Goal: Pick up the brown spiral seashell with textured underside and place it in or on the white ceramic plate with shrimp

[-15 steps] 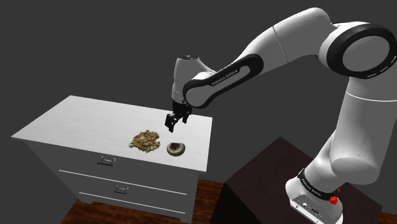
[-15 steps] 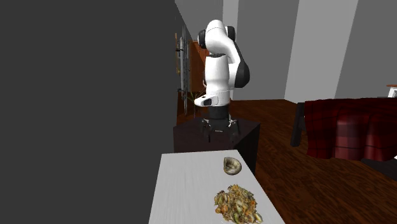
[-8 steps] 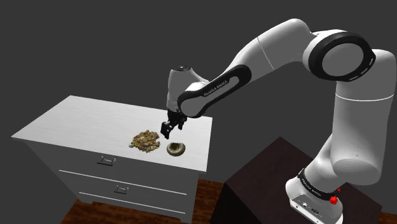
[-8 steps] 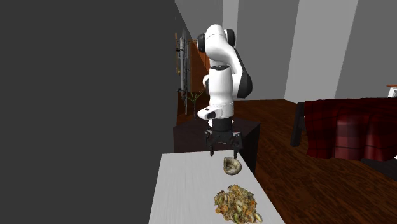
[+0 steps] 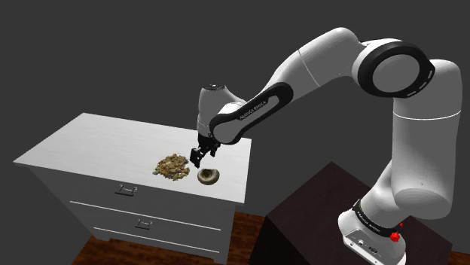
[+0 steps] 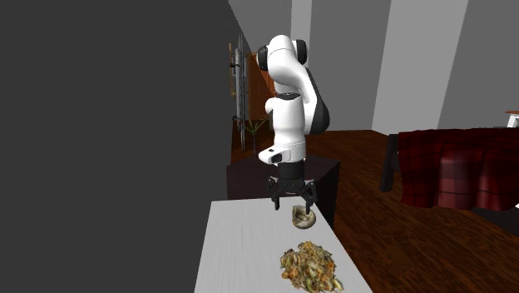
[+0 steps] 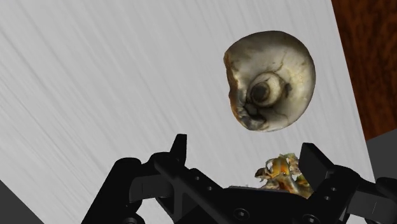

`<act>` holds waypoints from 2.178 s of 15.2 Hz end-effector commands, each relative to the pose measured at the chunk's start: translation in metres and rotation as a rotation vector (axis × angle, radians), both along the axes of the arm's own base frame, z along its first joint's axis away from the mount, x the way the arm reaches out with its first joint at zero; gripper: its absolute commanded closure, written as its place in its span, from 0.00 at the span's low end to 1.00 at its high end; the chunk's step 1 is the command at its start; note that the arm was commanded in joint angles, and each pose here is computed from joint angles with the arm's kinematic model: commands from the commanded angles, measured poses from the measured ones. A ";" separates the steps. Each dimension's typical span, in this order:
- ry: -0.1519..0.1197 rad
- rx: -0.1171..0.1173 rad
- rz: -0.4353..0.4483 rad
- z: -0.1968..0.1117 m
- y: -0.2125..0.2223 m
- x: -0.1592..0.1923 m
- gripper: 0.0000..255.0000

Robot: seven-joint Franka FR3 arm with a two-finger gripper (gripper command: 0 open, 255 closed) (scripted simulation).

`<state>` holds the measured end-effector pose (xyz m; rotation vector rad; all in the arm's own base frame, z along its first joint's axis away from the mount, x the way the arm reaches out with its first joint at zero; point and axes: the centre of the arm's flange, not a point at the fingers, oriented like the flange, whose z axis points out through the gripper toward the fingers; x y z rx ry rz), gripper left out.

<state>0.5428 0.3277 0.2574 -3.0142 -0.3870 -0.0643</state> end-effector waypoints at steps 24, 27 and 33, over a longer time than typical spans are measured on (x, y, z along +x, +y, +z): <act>-0.197 -0.287 0.614 -0.023 0.029 -0.108 0.00; -0.197 -0.287 0.614 -0.042 0.027 -0.103 0.00; -0.197 -0.287 0.614 -0.042 0.027 -0.103 0.00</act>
